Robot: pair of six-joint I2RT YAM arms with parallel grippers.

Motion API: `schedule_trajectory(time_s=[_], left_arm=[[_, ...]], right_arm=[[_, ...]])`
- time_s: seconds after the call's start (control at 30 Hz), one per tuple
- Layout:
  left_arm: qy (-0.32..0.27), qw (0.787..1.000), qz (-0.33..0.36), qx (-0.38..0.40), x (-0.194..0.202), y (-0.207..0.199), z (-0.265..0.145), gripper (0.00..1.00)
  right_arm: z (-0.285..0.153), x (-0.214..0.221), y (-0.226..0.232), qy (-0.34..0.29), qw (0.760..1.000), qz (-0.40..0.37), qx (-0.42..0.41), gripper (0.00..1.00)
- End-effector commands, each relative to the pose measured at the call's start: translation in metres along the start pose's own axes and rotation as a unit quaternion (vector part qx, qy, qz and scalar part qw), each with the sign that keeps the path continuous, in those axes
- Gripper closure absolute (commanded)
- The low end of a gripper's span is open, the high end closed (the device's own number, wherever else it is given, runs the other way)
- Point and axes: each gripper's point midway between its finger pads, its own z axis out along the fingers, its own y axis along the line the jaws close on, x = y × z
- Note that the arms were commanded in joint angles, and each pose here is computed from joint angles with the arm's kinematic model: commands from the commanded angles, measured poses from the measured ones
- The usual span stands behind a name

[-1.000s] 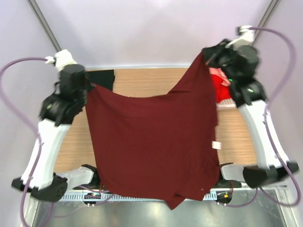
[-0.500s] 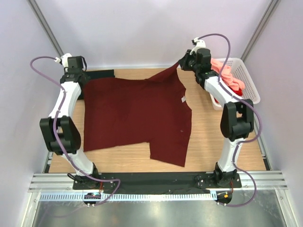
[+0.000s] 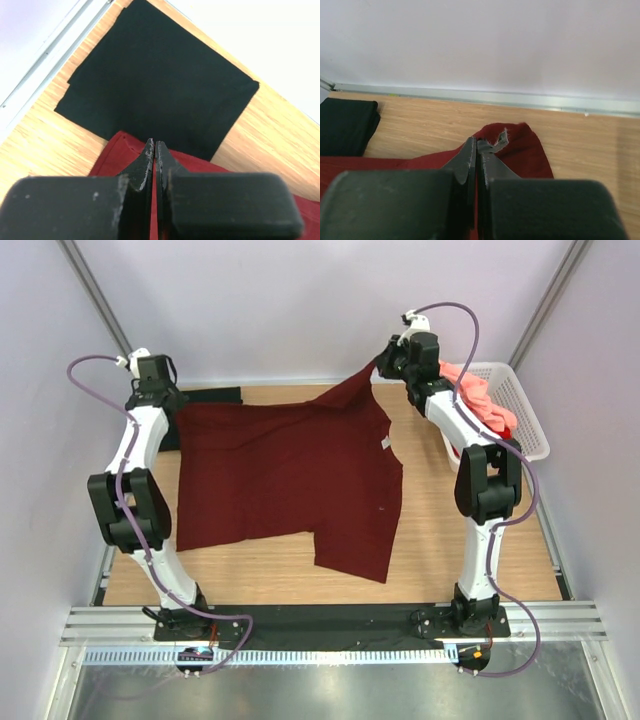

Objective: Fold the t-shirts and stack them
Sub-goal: Flatten the tshirt out

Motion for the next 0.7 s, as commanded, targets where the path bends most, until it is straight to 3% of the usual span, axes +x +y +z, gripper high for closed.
schedule_trajectory(time_s=[0.0, 0.2, 0.5, 0.67], left_arm=[[-0.013, 1.000, 0.001, -0.008, -0.006, 0.012, -0.002, 1.00], [0.002, 0.998, 0.022, -0.052, 0.006, 0.040, -0.023, 1.00], [0.084, 0.992, 0.034, -0.086, 0.065, 0.067, -0.033, 1.00], [0.121, 0.984, 0.047, -0.120, 0.079, 0.082, -0.040, 1.00]], right_arm=[[-0.017, -0.012, -0.002, 0.010, 0.999, 0.032, 0.031, 0.99], [-0.052, 0.003, -0.009, 0.048, 0.995, 0.053, 0.069, 0.99], [-0.095, 0.059, -0.011, 0.124, 0.989, 0.052, 0.070, 0.99], [-0.109, 0.059, -0.008, 0.140, 0.986, 0.057, 0.074, 0.99]])
